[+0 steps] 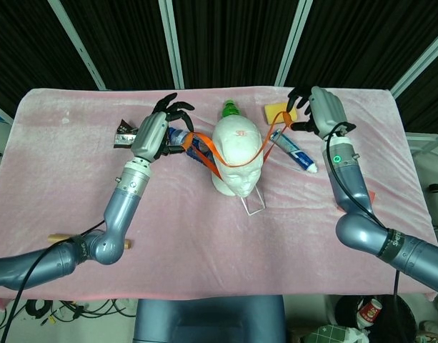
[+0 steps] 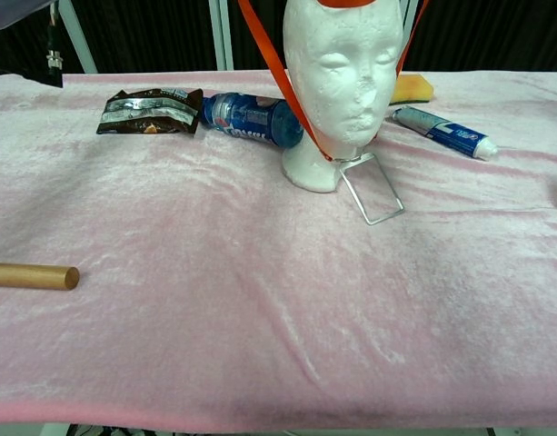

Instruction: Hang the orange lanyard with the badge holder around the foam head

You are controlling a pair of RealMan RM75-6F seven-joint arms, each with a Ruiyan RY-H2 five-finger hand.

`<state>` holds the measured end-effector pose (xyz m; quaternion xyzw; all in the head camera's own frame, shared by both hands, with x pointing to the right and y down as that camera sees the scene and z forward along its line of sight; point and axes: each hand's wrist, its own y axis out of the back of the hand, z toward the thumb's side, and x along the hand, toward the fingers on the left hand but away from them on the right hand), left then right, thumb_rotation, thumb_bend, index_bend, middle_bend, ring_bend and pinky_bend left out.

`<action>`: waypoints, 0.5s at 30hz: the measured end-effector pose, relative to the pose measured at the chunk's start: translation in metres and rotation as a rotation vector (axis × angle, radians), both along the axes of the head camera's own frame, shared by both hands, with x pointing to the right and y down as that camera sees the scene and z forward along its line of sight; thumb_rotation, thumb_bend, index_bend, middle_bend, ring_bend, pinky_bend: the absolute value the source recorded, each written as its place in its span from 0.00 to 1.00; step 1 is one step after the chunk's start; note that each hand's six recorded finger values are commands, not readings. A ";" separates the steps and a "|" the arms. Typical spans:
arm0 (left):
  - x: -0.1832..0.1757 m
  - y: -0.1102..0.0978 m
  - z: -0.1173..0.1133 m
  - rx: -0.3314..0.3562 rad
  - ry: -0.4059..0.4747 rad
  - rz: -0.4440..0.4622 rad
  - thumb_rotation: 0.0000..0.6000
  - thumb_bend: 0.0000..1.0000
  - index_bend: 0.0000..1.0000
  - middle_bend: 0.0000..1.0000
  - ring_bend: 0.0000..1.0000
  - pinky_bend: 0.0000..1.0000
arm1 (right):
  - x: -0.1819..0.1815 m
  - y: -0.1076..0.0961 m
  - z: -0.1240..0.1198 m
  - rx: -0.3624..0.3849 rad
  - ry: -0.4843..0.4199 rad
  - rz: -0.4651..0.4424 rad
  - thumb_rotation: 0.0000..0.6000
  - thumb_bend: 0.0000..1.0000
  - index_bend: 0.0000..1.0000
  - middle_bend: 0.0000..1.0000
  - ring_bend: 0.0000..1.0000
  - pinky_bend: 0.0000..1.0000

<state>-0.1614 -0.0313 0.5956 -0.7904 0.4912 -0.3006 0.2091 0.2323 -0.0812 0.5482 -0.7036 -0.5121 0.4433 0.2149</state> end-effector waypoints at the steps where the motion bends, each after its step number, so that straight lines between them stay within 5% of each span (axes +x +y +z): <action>1: -0.001 -0.001 0.001 0.001 -0.004 -0.003 1.00 0.45 0.63 0.26 0.00 0.00 | 0.000 -0.001 0.000 0.002 0.001 0.000 1.00 0.56 0.88 0.33 0.43 0.46; 15: -0.014 -0.019 0.016 0.002 -0.018 -0.097 1.00 0.45 0.63 0.26 0.00 0.00 | 0.000 -0.025 0.003 0.045 0.001 0.046 1.00 0.56 0.89 0.33 0.43 0.46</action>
